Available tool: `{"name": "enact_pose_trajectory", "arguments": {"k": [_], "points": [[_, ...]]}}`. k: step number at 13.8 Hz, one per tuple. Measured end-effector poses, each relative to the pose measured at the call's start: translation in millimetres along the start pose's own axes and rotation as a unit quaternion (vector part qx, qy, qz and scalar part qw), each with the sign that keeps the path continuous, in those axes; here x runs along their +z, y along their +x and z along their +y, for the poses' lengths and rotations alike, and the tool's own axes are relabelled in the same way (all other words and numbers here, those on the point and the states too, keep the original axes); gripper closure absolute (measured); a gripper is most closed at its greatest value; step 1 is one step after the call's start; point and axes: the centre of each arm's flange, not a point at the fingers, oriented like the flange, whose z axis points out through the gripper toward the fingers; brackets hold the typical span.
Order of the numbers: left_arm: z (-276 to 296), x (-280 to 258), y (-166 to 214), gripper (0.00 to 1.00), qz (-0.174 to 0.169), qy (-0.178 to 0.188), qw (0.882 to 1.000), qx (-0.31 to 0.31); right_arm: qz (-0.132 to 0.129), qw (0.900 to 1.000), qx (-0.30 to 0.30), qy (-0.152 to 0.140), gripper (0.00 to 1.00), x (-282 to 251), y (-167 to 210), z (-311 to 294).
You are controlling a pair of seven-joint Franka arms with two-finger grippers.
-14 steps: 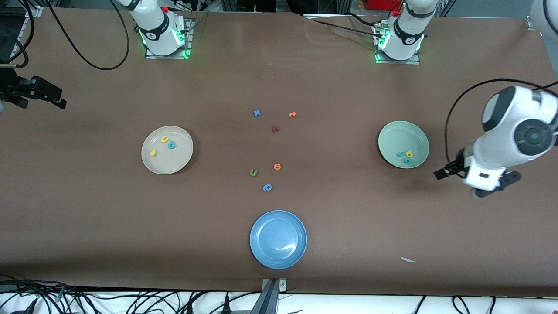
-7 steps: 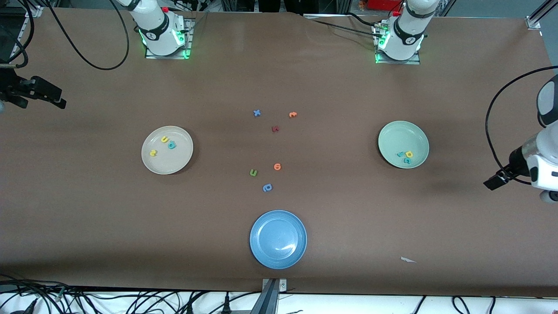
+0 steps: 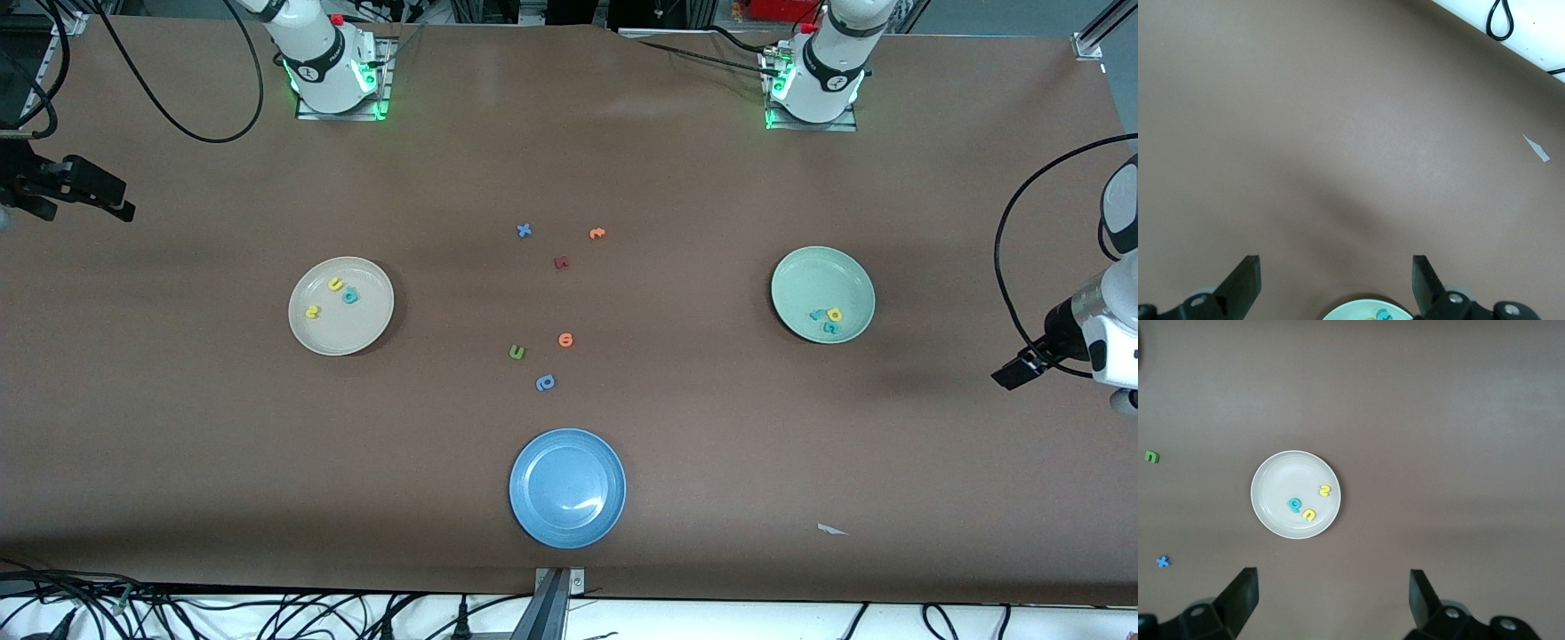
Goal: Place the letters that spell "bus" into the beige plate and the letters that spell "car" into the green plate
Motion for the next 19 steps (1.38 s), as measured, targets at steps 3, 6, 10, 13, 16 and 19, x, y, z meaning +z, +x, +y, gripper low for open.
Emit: {"name": "enact_pose_trajectory", "arguments": {"k": [3, 6, 10, 13, 16, 19], "points": [[1, -2, 0, 0.0, 0.002, -0.002, 1.0, 0.0, 0.0, 1.0, 0.0, 0.0, 0.0, 0, 0, 0], [0, -10, 4, 0.0, 0.01, -0.004, 1.0, 0.003, 0.0, 1.0, 0.0, 0.0, 0.0, 0, 0, 0], [-4, -19, 7, 0.0, 0.016, 0.014, 0.997, 0.072, 0.0, 1.0, 0.0, 0.0, 0.0, 0, 0, 0], [-4, -33, 8, 0.0, -0.008, 0.031, 0.991, 0.127, 0.0, 1.0, 0.0, 0.0, 0.0, 0, 0, 0], [1, -38, 10, 0.0, -0.054, 0.03, 0.986, 0.154, 0.0, 1.0, 0.0, 0.0, 0.0, 0, 0, 0], [6, -50, 7, 0.0, -0.077, 0.01, 0.984, 0.163, 0.0, 1.0, 0.0, 0.0, 0.0, 0, 0, 0]]}}
